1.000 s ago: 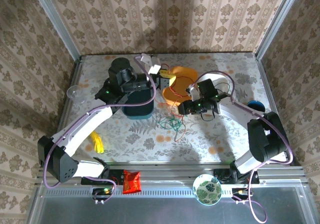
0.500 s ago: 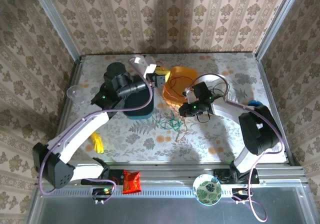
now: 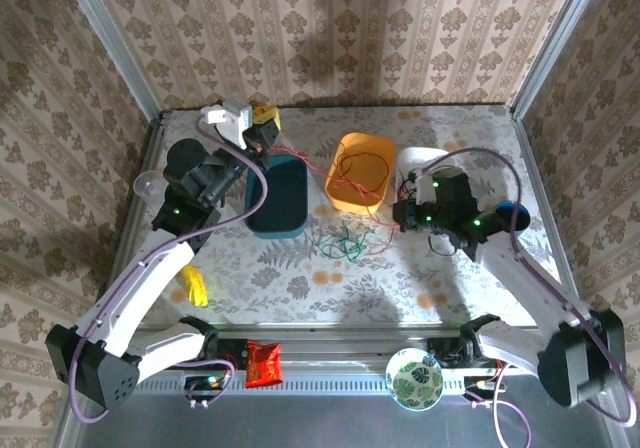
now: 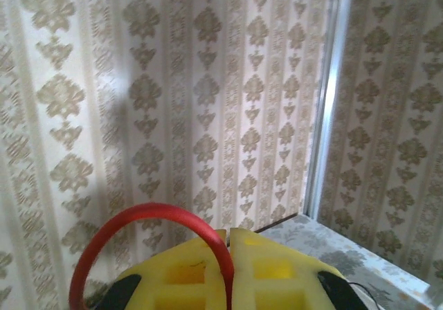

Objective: Untangle the cables

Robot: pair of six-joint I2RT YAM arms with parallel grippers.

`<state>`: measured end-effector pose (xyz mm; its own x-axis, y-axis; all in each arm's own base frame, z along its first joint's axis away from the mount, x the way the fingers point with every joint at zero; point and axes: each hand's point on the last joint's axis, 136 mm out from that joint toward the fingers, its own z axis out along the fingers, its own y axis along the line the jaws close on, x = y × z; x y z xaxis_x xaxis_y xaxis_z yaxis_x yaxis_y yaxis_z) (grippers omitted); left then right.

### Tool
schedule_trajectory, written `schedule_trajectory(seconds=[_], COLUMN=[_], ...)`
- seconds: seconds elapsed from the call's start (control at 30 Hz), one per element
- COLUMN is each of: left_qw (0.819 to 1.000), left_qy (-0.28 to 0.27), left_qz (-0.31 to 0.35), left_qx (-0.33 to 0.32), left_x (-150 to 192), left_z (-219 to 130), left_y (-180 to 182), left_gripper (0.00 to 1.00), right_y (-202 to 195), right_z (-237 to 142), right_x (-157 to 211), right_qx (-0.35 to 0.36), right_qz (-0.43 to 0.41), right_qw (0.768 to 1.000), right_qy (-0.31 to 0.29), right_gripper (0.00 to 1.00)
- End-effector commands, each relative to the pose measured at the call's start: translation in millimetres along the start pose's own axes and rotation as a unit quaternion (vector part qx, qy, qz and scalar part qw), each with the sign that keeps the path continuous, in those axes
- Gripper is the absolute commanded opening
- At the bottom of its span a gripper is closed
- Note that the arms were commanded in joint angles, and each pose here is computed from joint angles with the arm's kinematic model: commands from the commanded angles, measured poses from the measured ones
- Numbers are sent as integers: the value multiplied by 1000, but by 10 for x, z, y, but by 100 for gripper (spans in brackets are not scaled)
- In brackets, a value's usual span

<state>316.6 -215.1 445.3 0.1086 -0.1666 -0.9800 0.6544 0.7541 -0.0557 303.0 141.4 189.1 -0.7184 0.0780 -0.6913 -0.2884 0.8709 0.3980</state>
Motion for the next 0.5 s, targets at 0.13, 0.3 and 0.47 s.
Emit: schedule_trajectory(seconds=[0.13,0.3,0.47], left_qw=[998,994,993], left_qy=[8,27,62], left_qz=[-36,-43,-38], left_qx=[-56,-95,-89], left_x=[184,381,614], left_z=[12,-10,8], left_y=[269,412,332], left_gripper=[0,0,0], right_y=[25,102,181], right_z=[-812,-1136,-1114], right_x=[-869,-1237,-1388], right_qx=[50,79,55], right_qz=[-22,-55,-57], right_qw=[987,976,977], right_qy=[-153,-195,-196], right_gripper=[0,0,0])
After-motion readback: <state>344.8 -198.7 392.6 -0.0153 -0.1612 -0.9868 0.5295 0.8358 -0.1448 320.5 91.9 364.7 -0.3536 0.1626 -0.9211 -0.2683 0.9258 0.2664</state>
